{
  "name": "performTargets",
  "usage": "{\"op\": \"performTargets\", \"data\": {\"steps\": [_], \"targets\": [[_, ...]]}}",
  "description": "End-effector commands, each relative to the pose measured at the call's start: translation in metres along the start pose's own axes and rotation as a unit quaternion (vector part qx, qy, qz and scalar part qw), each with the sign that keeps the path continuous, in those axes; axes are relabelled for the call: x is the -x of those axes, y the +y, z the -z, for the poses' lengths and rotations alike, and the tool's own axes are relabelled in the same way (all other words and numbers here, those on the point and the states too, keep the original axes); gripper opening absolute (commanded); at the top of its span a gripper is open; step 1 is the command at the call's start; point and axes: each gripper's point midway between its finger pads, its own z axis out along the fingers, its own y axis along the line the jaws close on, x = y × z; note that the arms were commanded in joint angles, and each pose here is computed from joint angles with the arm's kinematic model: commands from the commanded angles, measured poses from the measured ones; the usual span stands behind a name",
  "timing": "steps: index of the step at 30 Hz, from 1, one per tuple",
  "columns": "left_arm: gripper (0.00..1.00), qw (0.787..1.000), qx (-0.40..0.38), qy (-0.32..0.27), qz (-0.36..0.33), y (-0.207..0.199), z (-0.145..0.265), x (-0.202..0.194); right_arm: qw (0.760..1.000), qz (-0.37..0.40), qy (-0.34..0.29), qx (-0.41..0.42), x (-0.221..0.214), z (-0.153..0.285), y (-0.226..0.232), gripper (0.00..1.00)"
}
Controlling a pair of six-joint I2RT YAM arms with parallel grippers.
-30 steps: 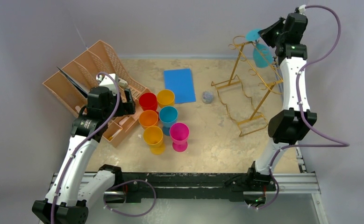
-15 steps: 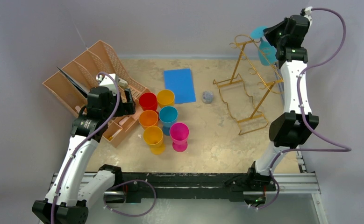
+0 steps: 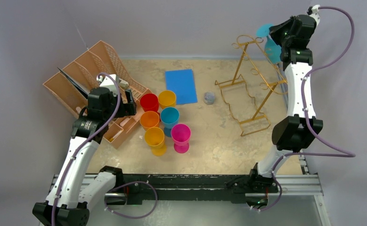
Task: Take the wine glass off the wine glass rack
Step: Pick up the wine glass from the wine rack, then place the wine glass at the center of the board.
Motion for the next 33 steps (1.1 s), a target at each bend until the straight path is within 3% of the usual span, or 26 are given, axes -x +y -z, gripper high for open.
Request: {"op": "performTargets", "data": {"steps": [1,17,28,33], "targets": [[0.87,1.000,-0.007,-0.022,0.000,-0.001,0.003,0.009,0.997,0.036,-0.034,0.055,0.035,0.033,0.038,0.00],[0.87,1.000,-0.001,-0.024,0.002,0.002,0.002,0.011,0.964,0.176,-0.040,0.197,0.025,0.102,0.088,0.00],[0.87,1.000,0.000,-0.024,0.004,0.004,0.002,0.011,0.899,0.312,-0.074,0.297,-0.026,0.175,0.146,0.00],[0.87,1.000,-0.002,-0.026,0.004,0.003,0.003,0.012,0.868,0.355,-0.047,0.346,-0.071,0.213,0.155,0.00]]}}
